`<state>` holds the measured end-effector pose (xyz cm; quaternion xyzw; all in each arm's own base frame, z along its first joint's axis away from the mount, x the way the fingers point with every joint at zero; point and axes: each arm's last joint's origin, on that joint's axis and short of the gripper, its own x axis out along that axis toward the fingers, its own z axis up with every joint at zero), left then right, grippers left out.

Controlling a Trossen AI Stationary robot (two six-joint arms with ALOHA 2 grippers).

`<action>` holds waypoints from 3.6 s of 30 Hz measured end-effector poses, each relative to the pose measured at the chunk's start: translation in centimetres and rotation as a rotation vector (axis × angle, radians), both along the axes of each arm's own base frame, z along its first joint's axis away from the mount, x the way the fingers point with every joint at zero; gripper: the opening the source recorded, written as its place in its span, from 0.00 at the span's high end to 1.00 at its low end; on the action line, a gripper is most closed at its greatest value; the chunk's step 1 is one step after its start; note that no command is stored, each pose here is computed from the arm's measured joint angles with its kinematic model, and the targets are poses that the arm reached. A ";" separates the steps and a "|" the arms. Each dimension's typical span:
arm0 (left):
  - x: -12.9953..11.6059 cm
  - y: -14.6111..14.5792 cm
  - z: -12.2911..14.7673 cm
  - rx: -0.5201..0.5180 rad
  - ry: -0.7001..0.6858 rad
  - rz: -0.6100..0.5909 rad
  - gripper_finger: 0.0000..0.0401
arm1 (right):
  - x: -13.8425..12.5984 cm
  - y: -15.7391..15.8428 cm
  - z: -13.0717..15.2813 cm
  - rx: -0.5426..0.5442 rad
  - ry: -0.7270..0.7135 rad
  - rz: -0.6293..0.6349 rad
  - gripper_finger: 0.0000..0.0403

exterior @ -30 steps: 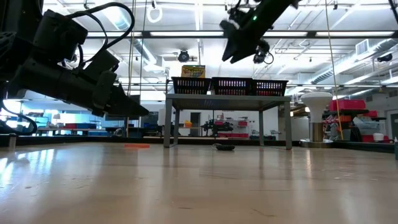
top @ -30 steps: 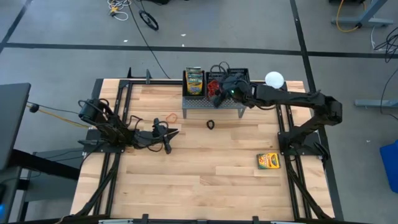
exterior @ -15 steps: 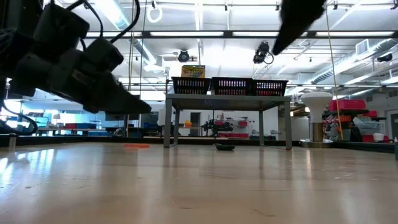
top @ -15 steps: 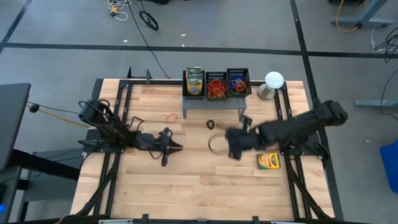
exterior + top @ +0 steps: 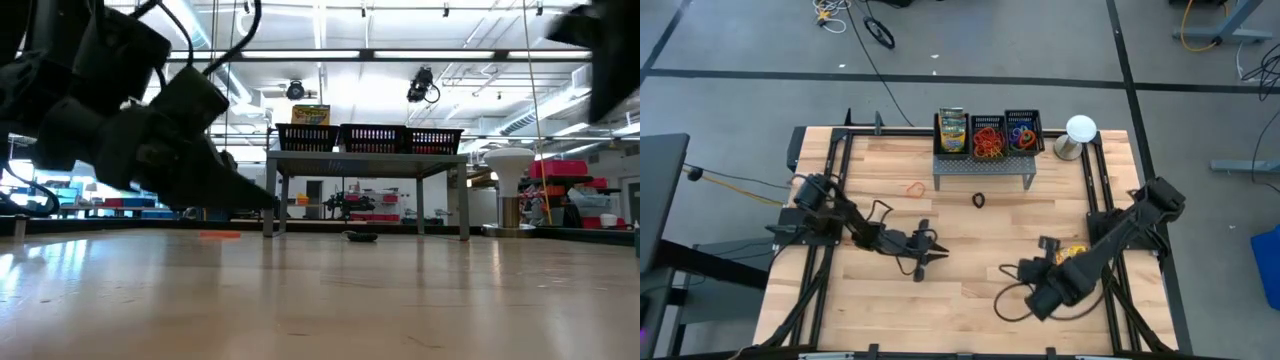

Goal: Sort rubber bands into baskets
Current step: Put the crayon box into the left black basket on the shelf

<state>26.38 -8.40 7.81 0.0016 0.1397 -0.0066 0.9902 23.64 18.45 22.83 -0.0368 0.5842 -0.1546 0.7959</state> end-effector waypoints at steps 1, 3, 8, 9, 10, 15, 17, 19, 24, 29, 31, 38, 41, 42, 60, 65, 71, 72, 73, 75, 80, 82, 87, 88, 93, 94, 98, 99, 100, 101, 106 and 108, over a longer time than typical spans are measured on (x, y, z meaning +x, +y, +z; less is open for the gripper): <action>0.1 0.0 -0.3 0.003 0.008 0.001 0.84 | -0.4 0.3 -0.4 0.001 0.043 -0.008 0.99; 0.5 -0.2 -0.7 0.006 0.014 -0.001 0.84 | -1.1 1.1 -1.0 0.018 0.105 -0.016 0.99; 1.2 -0.4 -1.4 0.015 0.025 0.001 0.84 | -2.3 2.6 -2.4 0.072 0.265 -0.019 0.99; 1.3 -0.5 -1.4 0.015 0.026 0.001 0.84 | -2.4 2.8 -2.7 0.078 0.296 -0.017 0.99; 1.5 -0.5 -1.4 0.014 0.025 -0.001 0.84 | -2.5 3.0 -3.1 0.077 0.323 -0.021 0.99; 1.5 -0.6 -1.4 0.015 0.023 -0.002 0.84 | -3.4 2.1 -4.1 -0.070 0.505 -0.121 0.99; 1.5 -0.6 -1.4 0.015 0.023 -0.002 0.84 | -3.9 1.4 -4.2 -0.138 0.562 -0.164 0.99; 1.5 -0.6 -1.4 0.015 0.022 -0.002 0.84 | -4.4 0.6 -5.0 -0.149 0.623 -0.209 0.99; 1.5 -0.6 -1.4 0.016 0.023 -0.002 0.84 | -7.0 -1.9 -8.2 -0.119 0.780 -0.304 1.00; 1.5 -0.5 -1.4 0.015 0.021 -0.002 0.84 | -8.1 -3.0 -9.1 -0.037 0.679 -0.339 1.00; 1.5 -0.5 -1.4 0.015 0.019 -0.001 0.84 | -8.0 -3.0 -9.0 0.004 0.603 -0.312 1.00; 1.6 -0.5 -1.4 0.014 0.016 0.002 0.84 | -6.7 -2.8 -7.6 -0.012 0.313 -0.190 1.00; 1.6 -0.5 -1.4 0.014 0.016 0.002 0.84 | -5.5 -2.2 -7.2 -0.001 0.160 -0.064 1.00; 1.6 -0.5 -1.4 0.013 0.016 0.002 0.84 | -5.0 -2.0 -7.1 0.009 0.122 -0.033 1.00; 1.6 -0.5 -1.4 0.012 0.016 -0.001 0.84 | -9.1 -5.9 -6.5 0.158 -0.065 -0.759 0.93; 1.6 -0.5 -1.4 0.012 0.016 -0.001 0.84 | -9.6 -6.4 -8.1 0.266 -0.144 -0.780 0.84; 1.6 -0.5 -1.4 0.016 0.016 -0.001 0.84 | -8.1 -6.2 -8.4 0.294 -0.295 -0.569 0.74; 1.6 -0.5 -1.4 0.017 0.015 0.000 0.84 | -7.7 -6.2 -8.3 0.294 -0.317 -0.522 0.74; 1.6 -0.5 -1.4 0.017 0.015 0.001 0.84 | -7.1 -6.3 -8.2 0.301 -0.339 -0.484 0.73; 1.6 -0.5 -1.4 0.017 0.015 0.001 0.84 | -6.1 -6.6 -8.0 0.314 -0.367 -0.440 0.73; 1.6 -0.5 -1.4 0.012 0.015 0.003 0.84 | -5.8 -7.5 -8.0 0.355 -0.272 -0.522 0.73; 1.6 -0.5 -1.4 0.012 0.015 0.003 0.84 | -6.6 -7.3 -8.1 0.342 -0.244 -0.560 0.73; 1.6 -0.5 -1.4 0.012 0.015 0.003 0.84 | -7.8 -6.3 -8.1 0.331 -0.269 -0.580 0.73; 1.6 -0.5 -1.4 0.012 0.015 0.003 0.84 | -7.9 -6.1 -8.1 0.334 -0.278 -0.581 0.73; 1.6 -0.5 -1.4 0.012 0.015 0.003 0.84 | -8.5 -6.1 -7.4 0.345 -0.319 -0.583 0.73; 1.6 -0.5 -1.4 0.012 0.015 0.003 0.84 | -8.6 -6.3 -7.2 0.342 -0.320 -0.589 0.73; 1.6 -0.5 -1.4 0.012 0.015 0.003 0.84 | -9.5 -6.1 -6.8 0.378 -0.291 -0.635 0.73; 1.6 -0.5 -1.4 0.012 0.016 0.003 0.84 | -9.7 -5.9 -6.8 0.392 -0.273 -0.643 0.73; 1.6 -0.5 -1.4 0.012 0.016 0.003 0.84 | -9.9 -5.7 -6.9 0.406 -0.263 -0.651 0.73; 1.6 -0.5 -1.4 0.012 0.016 0.003 0.84 | -10.1 -5.4 -6.9 0.419 -0.262 -0.660 0.73; 1.6 -0.5 -1.4 0.012 0.015 0.003 0.84 | -10.3 -4.5 -7.6 0.441 -0.268 -0.698 0.73; 1.6 -0.5 -1.4 0.012 0.015 0.003 0.84 | -10.2 -4.3 -8.1 0.425 -0.262 -0.705 0.73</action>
